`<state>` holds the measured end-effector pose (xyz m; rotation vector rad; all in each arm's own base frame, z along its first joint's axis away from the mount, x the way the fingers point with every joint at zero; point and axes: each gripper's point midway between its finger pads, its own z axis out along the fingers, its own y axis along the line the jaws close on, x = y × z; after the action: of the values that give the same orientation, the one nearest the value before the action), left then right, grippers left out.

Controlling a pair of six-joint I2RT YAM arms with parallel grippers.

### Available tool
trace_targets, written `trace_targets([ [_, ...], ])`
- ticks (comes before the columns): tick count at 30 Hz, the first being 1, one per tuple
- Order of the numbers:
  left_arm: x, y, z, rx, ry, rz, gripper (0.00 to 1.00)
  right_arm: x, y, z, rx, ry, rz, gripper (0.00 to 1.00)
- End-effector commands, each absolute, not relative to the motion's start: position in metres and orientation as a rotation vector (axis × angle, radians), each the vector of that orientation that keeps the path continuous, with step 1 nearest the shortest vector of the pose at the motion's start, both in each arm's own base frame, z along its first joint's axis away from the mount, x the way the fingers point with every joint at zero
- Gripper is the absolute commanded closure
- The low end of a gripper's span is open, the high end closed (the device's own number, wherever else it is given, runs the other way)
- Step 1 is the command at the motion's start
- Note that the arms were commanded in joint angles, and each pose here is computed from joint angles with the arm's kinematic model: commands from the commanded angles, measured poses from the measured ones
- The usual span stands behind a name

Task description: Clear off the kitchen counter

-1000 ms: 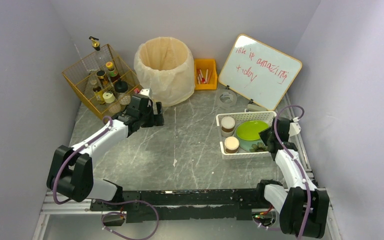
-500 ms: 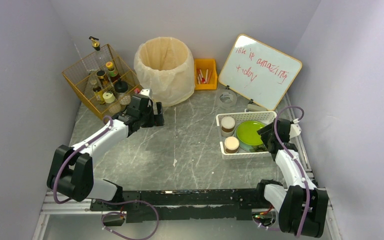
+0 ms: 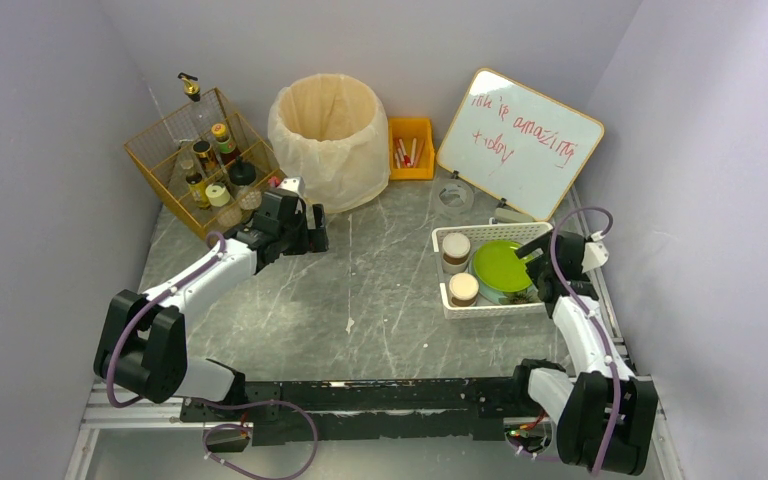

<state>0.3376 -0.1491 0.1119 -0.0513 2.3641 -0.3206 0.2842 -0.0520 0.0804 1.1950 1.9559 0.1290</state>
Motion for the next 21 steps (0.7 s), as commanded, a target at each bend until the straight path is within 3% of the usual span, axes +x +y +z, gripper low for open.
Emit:
trace_targets([
  [1, 0.347, -0.155, 0.128, -0.046, 2.319, -0.358, 0.03, 0.281, -0.069, 0.090, 1.196, 1.960, 0.008, 0.04],
  [10, 0.351, -0.161, 0.145, -0.006, 2.260, -0.398, 0.03, 0.290, -0.087, 0.141, 1.101, 1.856, -0.071, 0.00],
  [21, 0.355, -0.159, 0.180, 0.011, 2.153, -0.409, 0.03, 0.339, -0.050, 0.217, 0.834, 1.874, 0.197, 0.00],
])
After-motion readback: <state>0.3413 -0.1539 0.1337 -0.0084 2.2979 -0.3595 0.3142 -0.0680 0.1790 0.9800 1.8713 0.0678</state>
